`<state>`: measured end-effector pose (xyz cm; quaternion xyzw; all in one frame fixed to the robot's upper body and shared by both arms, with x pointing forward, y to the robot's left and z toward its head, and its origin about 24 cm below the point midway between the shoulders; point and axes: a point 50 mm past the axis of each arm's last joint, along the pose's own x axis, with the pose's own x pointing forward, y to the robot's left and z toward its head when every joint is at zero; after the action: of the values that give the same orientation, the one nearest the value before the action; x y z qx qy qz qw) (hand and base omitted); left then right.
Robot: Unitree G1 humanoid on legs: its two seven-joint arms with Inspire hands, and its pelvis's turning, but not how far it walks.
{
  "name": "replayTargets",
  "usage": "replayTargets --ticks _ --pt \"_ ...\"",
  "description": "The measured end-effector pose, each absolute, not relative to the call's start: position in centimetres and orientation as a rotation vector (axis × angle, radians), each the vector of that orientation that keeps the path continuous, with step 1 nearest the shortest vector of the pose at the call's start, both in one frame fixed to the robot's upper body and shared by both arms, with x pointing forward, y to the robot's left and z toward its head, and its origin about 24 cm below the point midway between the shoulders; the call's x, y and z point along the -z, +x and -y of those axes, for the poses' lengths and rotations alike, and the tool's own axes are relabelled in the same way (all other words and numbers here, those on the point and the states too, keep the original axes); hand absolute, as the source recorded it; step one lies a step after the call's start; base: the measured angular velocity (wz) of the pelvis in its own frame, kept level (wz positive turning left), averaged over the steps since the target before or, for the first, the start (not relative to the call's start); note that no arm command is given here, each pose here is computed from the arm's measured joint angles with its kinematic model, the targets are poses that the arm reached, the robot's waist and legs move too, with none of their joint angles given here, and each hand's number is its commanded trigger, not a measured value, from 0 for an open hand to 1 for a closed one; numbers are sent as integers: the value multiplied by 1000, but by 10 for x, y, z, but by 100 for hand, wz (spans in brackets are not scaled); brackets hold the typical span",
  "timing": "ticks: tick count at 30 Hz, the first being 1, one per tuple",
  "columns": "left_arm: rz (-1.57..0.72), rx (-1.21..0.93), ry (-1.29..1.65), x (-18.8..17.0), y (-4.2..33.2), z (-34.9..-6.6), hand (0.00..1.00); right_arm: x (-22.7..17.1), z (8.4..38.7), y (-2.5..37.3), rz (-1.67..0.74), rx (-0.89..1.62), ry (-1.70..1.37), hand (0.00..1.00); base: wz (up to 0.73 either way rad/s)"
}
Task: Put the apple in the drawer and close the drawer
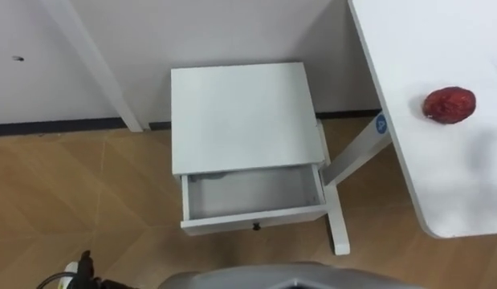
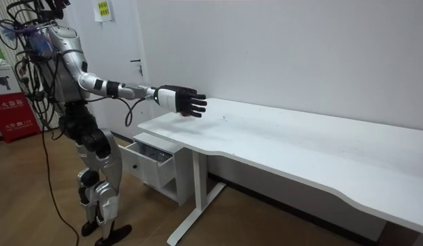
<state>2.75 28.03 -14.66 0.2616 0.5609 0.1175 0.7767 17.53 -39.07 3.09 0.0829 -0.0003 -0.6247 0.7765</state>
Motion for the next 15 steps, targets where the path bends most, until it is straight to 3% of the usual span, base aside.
replayTargets --ticks 15 --pt "-1215 -211 590 145 29 -286 0 -11 358 203 -134 963 -69 0 5"
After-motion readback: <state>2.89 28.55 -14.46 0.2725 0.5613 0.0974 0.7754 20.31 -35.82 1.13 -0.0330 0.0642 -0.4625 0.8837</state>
